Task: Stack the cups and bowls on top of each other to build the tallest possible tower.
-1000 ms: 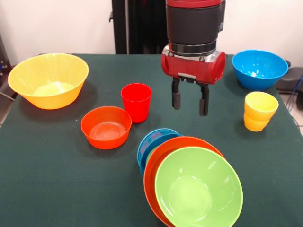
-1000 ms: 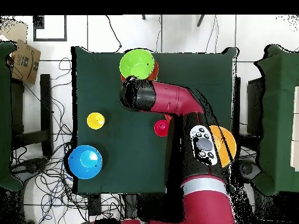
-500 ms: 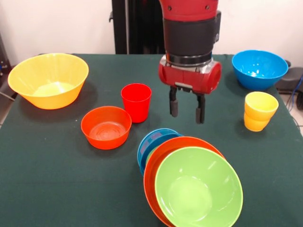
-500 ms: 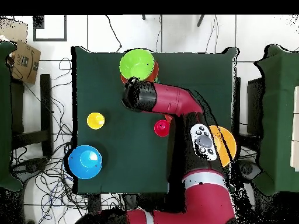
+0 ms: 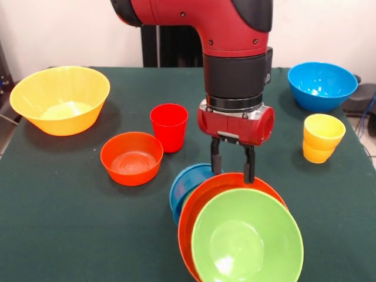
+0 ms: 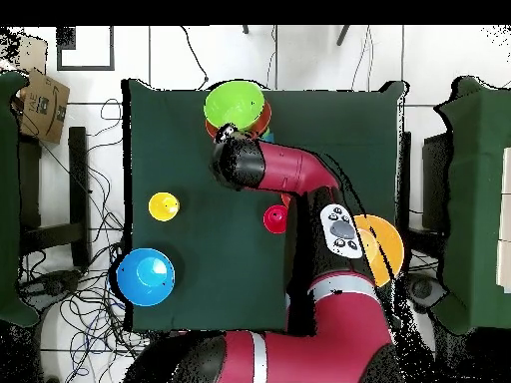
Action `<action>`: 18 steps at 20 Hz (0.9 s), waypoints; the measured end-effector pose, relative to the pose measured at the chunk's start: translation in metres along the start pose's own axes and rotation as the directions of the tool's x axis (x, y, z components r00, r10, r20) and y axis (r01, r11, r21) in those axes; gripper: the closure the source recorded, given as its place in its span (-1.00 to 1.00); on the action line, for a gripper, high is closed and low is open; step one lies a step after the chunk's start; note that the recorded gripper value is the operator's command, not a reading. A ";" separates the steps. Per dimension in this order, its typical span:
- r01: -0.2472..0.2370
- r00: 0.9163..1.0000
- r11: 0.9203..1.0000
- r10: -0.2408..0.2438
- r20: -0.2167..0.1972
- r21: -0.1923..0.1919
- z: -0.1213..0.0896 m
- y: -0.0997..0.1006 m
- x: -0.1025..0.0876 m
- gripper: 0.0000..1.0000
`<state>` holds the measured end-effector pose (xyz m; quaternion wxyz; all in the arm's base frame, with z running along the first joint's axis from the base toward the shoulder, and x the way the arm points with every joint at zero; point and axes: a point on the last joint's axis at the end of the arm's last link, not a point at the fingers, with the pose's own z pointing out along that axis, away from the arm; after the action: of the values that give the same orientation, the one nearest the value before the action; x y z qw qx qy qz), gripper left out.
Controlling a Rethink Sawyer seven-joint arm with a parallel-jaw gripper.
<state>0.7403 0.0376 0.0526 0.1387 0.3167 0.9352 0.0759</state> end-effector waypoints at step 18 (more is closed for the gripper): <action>0.001 1.000 1.000 -0.001 0.013 -0.004 0.001 0.000 -0.001 -1.00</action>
<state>0.7418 0.0369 0.0519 0.1456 0.3165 0.9343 0.0756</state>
